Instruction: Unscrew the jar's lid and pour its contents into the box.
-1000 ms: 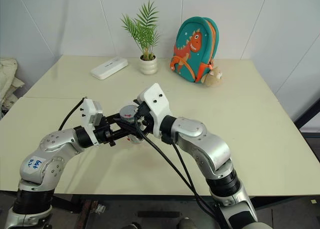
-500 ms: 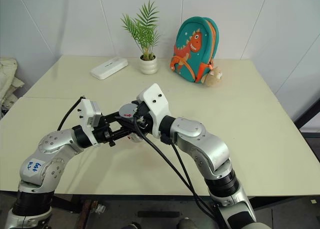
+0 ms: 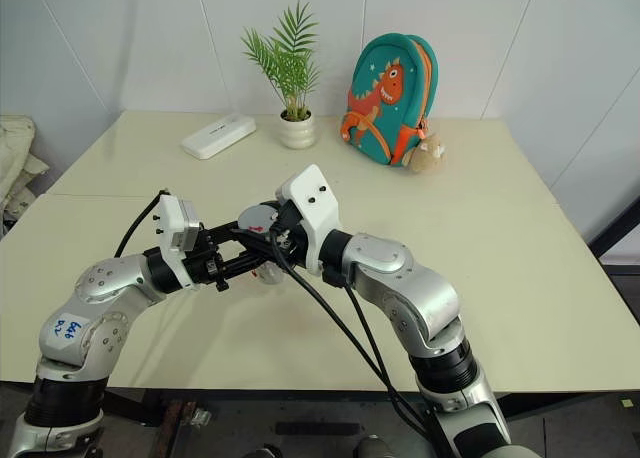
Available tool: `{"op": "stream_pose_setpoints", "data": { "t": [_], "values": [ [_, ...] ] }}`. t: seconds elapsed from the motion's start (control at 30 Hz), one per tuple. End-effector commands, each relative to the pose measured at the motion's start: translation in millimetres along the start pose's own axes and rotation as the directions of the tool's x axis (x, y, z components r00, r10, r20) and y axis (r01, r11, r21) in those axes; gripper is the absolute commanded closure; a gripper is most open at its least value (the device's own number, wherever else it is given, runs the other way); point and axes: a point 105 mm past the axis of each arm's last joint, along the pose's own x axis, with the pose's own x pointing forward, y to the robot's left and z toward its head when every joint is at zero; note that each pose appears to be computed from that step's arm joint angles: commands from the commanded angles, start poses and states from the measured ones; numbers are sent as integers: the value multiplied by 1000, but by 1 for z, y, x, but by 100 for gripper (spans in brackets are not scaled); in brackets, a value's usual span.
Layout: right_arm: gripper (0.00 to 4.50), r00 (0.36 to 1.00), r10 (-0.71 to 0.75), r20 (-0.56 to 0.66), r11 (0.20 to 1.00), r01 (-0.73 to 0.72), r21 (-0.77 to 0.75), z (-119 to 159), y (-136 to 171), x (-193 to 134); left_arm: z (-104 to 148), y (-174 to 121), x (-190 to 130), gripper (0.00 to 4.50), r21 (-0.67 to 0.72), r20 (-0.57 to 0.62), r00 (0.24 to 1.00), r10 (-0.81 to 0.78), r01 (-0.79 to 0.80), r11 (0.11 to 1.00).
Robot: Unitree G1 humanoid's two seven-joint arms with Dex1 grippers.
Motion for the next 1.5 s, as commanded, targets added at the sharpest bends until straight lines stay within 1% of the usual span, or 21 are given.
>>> {"op": "stream_pose_setpoints", "data": {
  "t": [0.03,0.2,0.5,0.77,1.1,1.17,1.2,1.27,1.3,1.5],
  "values": [
    [184,962,241,125,970,-234,-69,32,37,-3,-6,-1,1,229,-22,-16,997,-69,69,997],
    [184,925,363,110,930,-354,-97,32,50,-7,-8,0,1,229,-31,-29,989,-145,144,989],
    [184,855,510,97,859,-499,-115,34,64,-12,-10,0,5,229,-34,-29,971,-239,238,971],
    [184,829,551,96,833,-539,-122,35,70,-13,-11,-4,7,229,-37,-25,958,-285,284,958],
    [184,828,551,103,833,-539,-125,35,71,-13,-11,-9,7,229,-46,-15,948,-317,316,948],
    [113,827,552,103,832,-540,-125,35,71,-12,-11,-10,6,229,-52,-14,944,-331,329,943],
    [93,826,553,103,831,-541,-126,35,71,-12,-11,-11,6,229,-55,-13,940,-340,339,939],
    [21,825,555,103,830,-542,-129,36,71,-12,-11,-11,6,229,-58,-12,936,-352,351,935],
    [2,825,556,103,830,-543,-131,36,71,-11,-11,-11,6,229,-58,-12,935,-355,354,933],
    [2,832,544,107,836,-529,-143,37,69,-10,-12,-10,6,229,-46,-8,927,-374,374,926]
  ]
}}
